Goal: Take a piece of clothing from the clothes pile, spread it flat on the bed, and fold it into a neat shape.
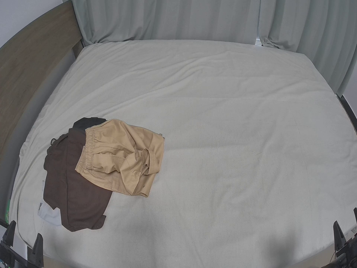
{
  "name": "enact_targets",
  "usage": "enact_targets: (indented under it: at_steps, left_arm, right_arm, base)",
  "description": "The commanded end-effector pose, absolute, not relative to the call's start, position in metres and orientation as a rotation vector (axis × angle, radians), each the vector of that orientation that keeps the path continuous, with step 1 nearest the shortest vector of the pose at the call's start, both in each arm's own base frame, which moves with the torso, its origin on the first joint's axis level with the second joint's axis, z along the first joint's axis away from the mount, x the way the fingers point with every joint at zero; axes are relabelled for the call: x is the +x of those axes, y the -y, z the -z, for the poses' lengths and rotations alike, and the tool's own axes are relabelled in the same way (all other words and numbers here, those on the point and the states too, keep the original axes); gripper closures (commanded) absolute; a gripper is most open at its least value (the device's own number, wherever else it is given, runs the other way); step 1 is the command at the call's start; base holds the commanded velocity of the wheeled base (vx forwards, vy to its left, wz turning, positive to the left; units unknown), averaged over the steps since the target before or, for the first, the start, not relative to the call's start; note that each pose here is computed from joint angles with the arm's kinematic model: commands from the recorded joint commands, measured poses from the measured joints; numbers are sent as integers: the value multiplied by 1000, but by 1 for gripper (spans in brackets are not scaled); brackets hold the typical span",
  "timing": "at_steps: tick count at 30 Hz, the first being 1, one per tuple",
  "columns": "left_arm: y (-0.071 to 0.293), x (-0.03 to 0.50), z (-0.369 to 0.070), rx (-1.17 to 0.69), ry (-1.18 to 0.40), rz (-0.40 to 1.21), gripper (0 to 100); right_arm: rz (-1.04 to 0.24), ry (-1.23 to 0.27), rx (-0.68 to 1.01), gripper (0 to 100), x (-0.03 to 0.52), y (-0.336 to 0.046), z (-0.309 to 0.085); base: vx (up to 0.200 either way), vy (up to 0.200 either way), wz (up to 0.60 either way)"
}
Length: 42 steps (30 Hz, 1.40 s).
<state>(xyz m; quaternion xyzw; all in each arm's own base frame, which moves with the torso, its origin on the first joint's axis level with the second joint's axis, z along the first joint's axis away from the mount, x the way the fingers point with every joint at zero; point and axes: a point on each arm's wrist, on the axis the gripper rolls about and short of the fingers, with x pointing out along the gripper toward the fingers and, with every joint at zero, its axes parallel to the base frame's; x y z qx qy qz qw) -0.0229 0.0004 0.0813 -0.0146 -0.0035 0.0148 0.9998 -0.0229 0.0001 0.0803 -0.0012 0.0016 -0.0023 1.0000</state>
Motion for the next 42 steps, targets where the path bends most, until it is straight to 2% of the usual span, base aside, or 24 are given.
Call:
enact_targets:
  at_steps: [1,21,23,25,32,42]
  left_arm:
    - [0,-23,-76,-26,2,-31,0]
    - [0,-23,-76,-22,5,-31,0]
    - [0,-25,-89,-34,77,-29,0]
    - [0,-31,-123,-33,178,-28,0]
    - [0,-17,-125,-42,51,72,0]
    - [0,-9,-146,-90,19,151,0]
  right_arm:
    - [5,-5,-2,0,-23,0,-75]
    - [5,-5,2,0,-23,0,-75]
    - [5,-5,5,0,-23,0,-75]
    - [5,-5,5,0,-23,0,-75]
    - [3,-5,5,0,-23,0,-75]
    - [3,-5,5,0,-23,0,-75]
  base:
    - [0,0,0]
    - [0,0,0]
    - [0,0,0]
    - [0,0,0]
    - [0,0,0]
    - [0,0,0]
